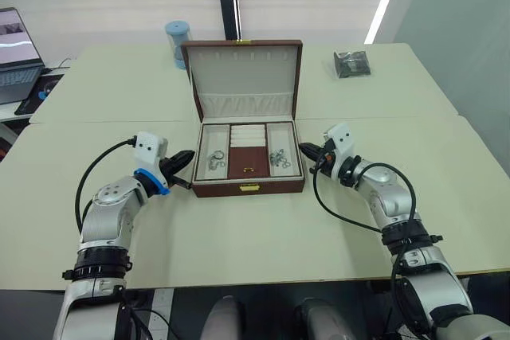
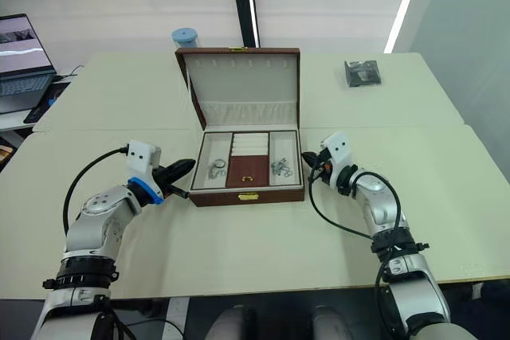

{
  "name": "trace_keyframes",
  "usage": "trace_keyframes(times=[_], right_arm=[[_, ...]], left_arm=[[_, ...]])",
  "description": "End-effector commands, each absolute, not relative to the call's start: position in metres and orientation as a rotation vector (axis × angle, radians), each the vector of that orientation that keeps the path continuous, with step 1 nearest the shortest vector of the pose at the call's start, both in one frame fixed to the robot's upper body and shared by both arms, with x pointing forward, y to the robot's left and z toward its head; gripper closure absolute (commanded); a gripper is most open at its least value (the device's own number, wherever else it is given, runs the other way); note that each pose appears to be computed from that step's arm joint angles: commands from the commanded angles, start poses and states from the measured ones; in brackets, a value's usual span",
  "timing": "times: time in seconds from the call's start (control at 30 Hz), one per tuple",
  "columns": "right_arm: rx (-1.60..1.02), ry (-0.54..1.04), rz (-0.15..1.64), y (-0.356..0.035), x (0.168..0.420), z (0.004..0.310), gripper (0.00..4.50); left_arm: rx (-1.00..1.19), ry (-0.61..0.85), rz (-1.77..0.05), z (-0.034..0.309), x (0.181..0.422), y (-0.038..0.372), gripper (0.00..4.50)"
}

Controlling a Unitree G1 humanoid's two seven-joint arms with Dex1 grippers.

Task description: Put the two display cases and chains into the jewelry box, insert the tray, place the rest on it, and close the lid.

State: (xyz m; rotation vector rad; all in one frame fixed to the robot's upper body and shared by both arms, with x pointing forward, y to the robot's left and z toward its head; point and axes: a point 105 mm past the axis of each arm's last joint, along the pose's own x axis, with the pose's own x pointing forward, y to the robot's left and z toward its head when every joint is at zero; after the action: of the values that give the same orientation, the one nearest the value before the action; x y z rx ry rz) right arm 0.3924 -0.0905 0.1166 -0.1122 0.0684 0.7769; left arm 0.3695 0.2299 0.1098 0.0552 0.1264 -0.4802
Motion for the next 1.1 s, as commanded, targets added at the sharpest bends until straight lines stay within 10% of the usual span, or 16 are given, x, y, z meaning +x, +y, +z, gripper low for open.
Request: trace_keyframes(times=[0.03,0.63,1.1], right_arm=[[-0.109,0.001,0.878,-0.069,0.385,0.138,4.47],[0.009,0.183,1.191,-0.049,0.284,0.111,4.47],[0.025,0.202,1.162,-0.05,0.277,0.109,4.47]], left_arm=[[0.057,0.106,-0.57,0.11,0.37,0.208,4.5],[0.001,0.232,-0.787,0.081,0.286,0.169,4.5],[0.001,0.261,-0.768,0.084,0.268,0.173,4.5]])
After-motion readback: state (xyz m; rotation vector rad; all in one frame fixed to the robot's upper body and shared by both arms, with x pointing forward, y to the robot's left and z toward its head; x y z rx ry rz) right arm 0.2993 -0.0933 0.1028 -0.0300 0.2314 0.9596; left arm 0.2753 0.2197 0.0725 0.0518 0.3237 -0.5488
